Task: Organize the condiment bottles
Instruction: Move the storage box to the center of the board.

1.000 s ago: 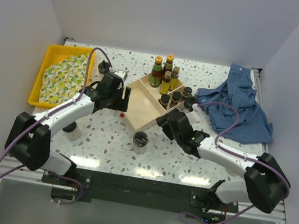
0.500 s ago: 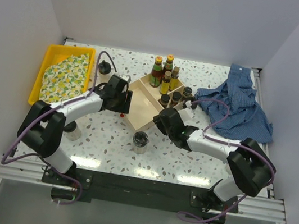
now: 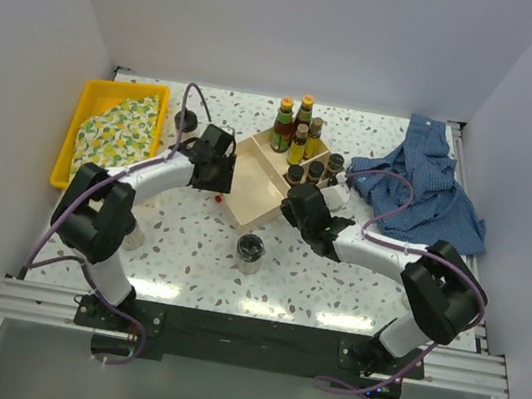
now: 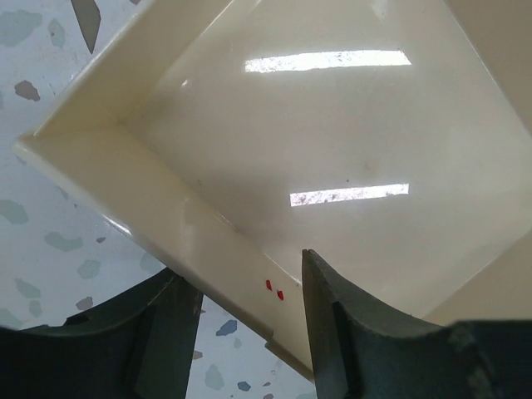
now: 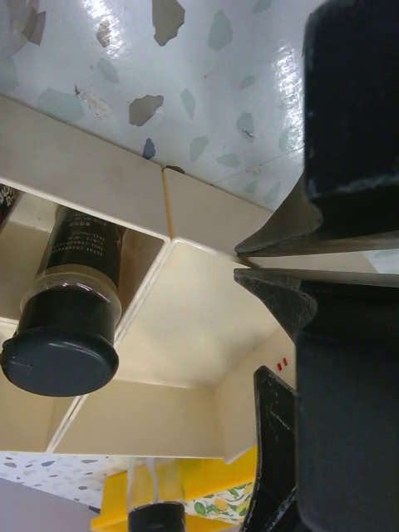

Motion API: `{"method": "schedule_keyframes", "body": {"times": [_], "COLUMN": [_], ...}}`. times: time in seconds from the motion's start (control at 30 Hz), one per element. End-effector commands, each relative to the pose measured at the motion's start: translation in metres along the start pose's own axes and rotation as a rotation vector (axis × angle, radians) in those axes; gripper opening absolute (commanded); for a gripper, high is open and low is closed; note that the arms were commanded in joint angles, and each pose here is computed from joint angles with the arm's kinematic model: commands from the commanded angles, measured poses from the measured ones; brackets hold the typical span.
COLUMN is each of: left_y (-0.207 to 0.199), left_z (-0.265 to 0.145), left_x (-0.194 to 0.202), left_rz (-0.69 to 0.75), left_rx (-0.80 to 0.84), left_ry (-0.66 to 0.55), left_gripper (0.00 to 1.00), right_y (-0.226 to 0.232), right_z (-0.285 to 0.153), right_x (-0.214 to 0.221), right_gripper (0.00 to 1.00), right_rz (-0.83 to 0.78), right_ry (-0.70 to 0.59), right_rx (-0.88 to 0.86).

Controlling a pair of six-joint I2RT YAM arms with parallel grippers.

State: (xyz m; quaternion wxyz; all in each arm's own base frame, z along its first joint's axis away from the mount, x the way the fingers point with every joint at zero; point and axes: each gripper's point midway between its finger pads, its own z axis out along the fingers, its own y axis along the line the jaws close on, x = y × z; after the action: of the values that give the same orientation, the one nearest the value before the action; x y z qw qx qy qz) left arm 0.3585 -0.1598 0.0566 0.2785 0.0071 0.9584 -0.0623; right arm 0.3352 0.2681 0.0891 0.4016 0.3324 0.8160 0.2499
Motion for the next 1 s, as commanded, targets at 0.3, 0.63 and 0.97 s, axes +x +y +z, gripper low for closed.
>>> {"method": "schedule_keyframes", "body": {"times": [0.3, 0.63, 0.97], "left_y": [-0.026, -0.025, -0.021], "left_z": [0.019, 0.046, 0.064], "left_x": [-0.067, -0.091, -0.092], "left_rz": [-0.017, -0.033, -0.046], "left_rx": [0.048, 0.026, 0.018], "left_ry": [-0.129, -0.121, -0.103], "left_gripper": [0.51, 0.5, 0.5], "right_y": [0.023, 0.04, 0.045], "right_z": [0.04, 0.07, 0.101], "right_x": [-0.048, -0.064, -0.073], "right_gripper": [0.1, 0.1, 0.1], "right_rz": [0.001, -0.059, -0.124], "right_ry": [-0.118, -0.118, -0.1], "right_rx": [-0.021, -0.026, -0.054]}}
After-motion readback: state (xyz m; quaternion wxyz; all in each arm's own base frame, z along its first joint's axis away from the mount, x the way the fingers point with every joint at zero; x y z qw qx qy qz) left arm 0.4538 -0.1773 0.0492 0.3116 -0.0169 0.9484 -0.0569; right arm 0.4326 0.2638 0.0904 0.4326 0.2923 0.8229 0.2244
